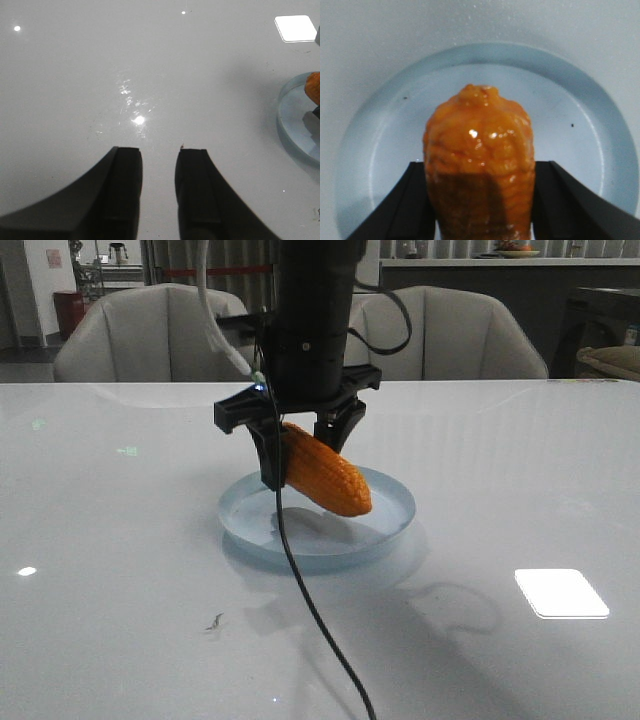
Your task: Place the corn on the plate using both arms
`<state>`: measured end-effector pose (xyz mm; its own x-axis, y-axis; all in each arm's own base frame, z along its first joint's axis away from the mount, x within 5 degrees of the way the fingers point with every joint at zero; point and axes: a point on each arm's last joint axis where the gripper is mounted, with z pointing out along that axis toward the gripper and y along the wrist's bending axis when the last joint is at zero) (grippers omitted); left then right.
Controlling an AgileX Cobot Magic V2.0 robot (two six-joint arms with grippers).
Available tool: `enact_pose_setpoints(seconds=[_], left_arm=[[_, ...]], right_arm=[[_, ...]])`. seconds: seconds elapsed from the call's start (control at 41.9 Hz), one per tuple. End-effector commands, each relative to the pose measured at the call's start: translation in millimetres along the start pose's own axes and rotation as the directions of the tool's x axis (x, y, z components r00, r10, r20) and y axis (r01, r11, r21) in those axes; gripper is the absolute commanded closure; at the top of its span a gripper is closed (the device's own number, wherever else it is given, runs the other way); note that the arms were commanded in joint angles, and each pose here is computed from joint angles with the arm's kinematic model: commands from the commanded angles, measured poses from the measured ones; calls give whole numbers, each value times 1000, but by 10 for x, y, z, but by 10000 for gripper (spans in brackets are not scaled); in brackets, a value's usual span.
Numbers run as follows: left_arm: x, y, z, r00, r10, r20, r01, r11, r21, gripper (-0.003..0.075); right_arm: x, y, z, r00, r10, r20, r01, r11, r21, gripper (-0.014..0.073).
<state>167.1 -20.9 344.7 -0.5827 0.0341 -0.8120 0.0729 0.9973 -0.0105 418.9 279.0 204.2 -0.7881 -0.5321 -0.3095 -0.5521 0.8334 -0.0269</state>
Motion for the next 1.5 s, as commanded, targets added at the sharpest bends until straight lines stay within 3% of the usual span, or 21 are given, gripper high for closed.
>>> enact_pose_setpoints(seconds=[0.0, 0.167, 0.477, 0.62, 0.763, 0.954, 1.144, 1.311, 1.478], left_arm=[[-120, -6, -73, 996, -15, 87, 14, 1000, 11, 463], [-115, -6, -73, 997, -15, 82, 14, 1000, 10, 463], [-113, -5, -73, 997, -15, 80, 14, 1000, 9, 463], [-113, -5, -73, 997, -15, 80, 14, 1000, 9, 463], [-113, -5, -73, 997, -15, 80, 14, 1000, 9, 463], [-114, -2, -73, 997, -10, 80, 10, 1000, 6, 463], [-116, -1, -73, 997, -8, 82, 8, 1000, 5, 463], [-116, -1, -73, 997, -8, 82, 8, 1000, 5, 463], [-114, -1, -73, 997, -8, 80, 8, 1000, 4, 463]], right_arm=[[-102, -51, -377, 994, -18, 105, 15, 1000, 28, 179], [-121, -60, -347, 992, -24, 122, 20, 999, 39, 36], [-98, -85, -530, 994, -19, 104, 14, 999, 44, 22], [-174, -249, -1180, 964, 59, 261, -72, 996, 42, 22], [-78, -534, -2193, 863, 144, 484, -180, 983, 28, 22], [564, -952, -3466, 718, 199, 667, -312, 949, 52, 22], [1372, -1205, -4172, 627, 247, 739, -462, 882, 97, 22], [2088, -1183, -4206, 591, 278, 758, -557, 820, 134, 22], [2768, -925, -3779, 554, 251, 794, -573, 806, 145, 22]])
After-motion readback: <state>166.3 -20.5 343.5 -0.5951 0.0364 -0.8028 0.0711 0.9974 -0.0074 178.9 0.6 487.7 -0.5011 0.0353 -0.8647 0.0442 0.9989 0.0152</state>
